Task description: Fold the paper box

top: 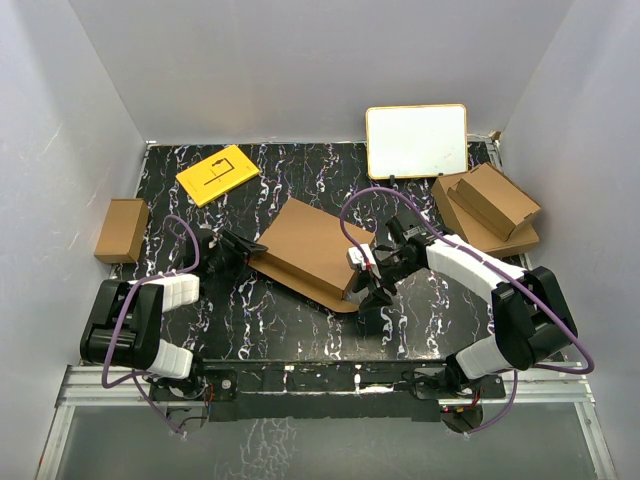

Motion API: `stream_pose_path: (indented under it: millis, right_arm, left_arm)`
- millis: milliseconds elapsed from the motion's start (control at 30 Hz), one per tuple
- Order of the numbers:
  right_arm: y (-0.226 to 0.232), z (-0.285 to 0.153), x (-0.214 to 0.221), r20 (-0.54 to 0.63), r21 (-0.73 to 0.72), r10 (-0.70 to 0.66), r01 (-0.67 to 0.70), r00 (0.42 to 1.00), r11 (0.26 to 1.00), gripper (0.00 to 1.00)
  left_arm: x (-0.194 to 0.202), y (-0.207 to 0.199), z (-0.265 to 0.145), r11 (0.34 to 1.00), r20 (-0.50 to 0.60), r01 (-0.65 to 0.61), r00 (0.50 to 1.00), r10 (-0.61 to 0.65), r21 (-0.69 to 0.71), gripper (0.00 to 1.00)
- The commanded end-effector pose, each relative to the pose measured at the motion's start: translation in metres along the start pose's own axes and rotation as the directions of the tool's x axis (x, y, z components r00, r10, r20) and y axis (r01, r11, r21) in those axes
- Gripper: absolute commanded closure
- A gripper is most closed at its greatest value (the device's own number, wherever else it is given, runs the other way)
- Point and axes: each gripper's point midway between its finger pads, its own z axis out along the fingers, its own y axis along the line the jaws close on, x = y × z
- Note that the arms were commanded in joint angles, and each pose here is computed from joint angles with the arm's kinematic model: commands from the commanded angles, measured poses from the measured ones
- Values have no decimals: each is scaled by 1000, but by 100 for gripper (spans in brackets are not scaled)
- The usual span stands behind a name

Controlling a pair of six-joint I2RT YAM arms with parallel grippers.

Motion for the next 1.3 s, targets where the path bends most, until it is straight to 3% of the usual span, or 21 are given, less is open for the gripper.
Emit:
stream_pose_path:
  millis: [0,300,633,933,1267]
  right_arm:
    - [0,2,-11,47,-6,-67,67,997,998,48]
    - [9,-2,-20,43,-28,-165,166,985,986,48]
    - [19,14,3,-134,-43,-361,359,923,932,46]
    - [2,32,12,-270,4,-418,435,867,900,54]
    - [-1,45,14,-321,9,-440,467,839,884,57]
  left_arm:
    - [-1,2,0,1000,2,-15,1000,15,-28,44]
    - [0,3,1,999,-7,-16,1000,16,-36,44]
    - [2,4,2,999,-20,-27,999,26,-38,44]
    - [2,4,1,999,-22,-33,999,32,-40,44]
    - [3,4,2,999,-26,-33,999,32,-39,44]
